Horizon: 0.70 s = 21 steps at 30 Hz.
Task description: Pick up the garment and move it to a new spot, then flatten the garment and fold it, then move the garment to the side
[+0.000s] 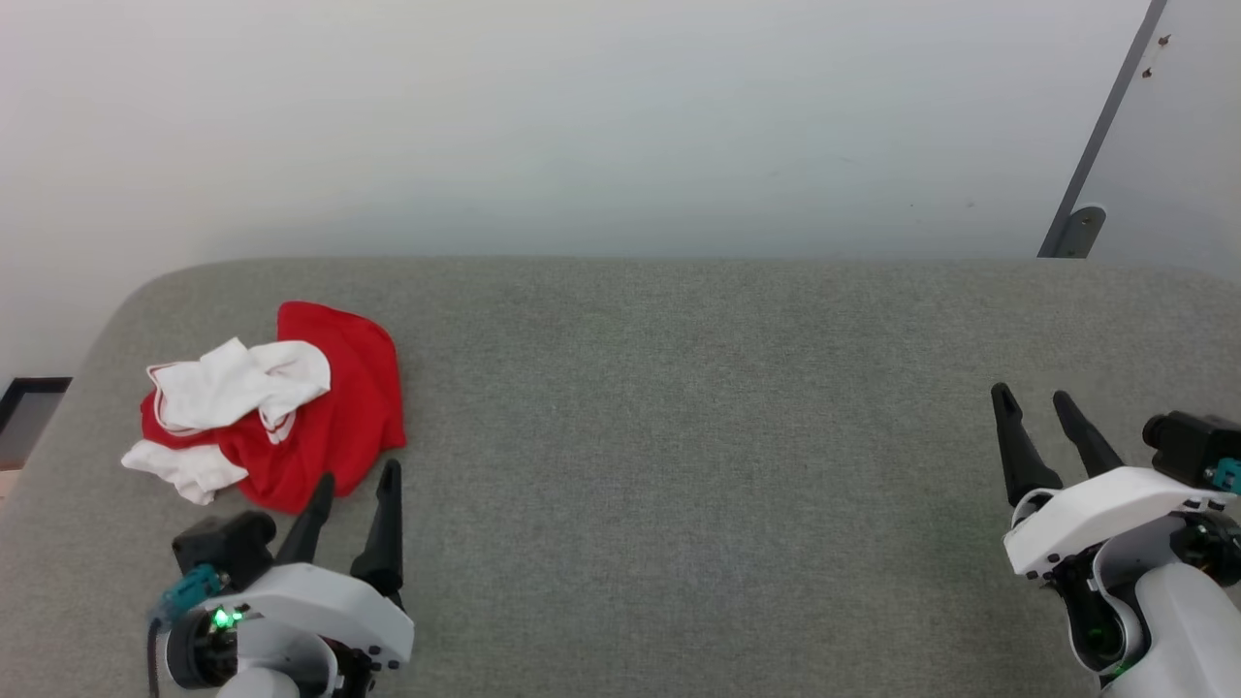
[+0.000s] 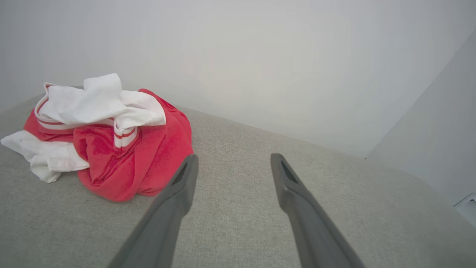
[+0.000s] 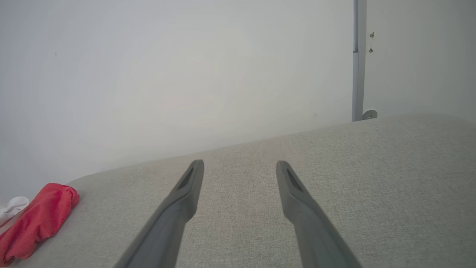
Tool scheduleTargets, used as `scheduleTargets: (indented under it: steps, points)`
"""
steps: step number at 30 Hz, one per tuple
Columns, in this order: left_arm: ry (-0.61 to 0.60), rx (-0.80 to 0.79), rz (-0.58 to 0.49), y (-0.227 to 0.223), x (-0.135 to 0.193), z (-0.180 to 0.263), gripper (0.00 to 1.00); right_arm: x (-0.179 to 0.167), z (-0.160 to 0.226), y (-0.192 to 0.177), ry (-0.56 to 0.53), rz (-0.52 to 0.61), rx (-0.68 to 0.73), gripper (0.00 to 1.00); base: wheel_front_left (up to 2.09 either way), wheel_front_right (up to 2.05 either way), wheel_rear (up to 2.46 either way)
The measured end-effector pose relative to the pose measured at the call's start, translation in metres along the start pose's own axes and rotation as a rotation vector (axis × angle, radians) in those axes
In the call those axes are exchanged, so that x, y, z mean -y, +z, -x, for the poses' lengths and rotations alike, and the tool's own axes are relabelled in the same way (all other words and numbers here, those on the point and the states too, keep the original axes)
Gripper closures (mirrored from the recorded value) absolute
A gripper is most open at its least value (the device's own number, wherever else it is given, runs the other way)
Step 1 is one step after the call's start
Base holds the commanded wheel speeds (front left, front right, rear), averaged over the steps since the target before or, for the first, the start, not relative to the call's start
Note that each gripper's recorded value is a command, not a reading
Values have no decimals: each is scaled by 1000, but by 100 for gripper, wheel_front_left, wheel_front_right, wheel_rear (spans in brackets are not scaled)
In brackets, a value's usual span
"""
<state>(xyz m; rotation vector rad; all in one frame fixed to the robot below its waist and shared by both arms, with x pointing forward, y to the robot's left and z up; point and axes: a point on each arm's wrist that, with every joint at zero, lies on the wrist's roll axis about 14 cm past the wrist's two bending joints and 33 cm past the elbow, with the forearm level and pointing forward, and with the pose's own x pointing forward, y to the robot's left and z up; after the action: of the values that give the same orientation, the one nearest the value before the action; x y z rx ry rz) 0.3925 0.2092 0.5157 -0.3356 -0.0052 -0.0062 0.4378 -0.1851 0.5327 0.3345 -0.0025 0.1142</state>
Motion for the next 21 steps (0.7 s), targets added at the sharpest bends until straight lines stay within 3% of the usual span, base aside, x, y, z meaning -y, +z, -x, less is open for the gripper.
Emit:
scheduleTargets:
  steps: [21]
  points:
    - [-16,26,-166,2,-3,2,0,4,0,6,8,146,22,0,0,0,0]
